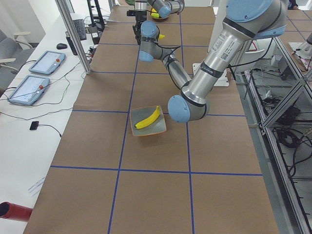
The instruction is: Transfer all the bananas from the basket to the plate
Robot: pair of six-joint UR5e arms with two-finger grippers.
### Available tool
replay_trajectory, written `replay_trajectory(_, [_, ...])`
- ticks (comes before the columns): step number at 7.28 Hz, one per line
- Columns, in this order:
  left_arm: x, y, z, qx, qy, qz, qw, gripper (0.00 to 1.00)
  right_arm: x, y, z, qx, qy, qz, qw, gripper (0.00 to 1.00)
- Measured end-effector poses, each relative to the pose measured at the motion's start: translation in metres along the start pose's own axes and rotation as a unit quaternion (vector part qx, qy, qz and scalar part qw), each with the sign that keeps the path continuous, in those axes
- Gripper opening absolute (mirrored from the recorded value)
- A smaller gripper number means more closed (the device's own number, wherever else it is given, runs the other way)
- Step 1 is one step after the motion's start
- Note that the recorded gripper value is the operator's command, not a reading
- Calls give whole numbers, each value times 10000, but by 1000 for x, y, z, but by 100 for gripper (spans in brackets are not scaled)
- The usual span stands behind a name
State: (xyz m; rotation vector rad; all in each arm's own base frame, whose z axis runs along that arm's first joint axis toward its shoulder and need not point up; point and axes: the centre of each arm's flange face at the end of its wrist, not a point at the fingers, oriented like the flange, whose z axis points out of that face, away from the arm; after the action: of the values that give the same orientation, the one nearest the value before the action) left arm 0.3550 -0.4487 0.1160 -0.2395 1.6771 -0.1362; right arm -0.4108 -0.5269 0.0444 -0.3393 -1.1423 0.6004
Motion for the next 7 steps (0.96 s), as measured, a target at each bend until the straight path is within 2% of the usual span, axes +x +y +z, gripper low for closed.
replay_trajectory(1, [0,0,0,0,-1,-6,10000,0,0,0,0,0,0,0,10000,70])
replay_trajectory(2, [0,0,0,1,-3,-16,10000,0,0,0,0,0,0,0,10000,100])
replay_trajectory(7, [-4,-3,0,20,-43,-168,9998,0,-1,-1,-4,-25,-186,-54,9998,100])
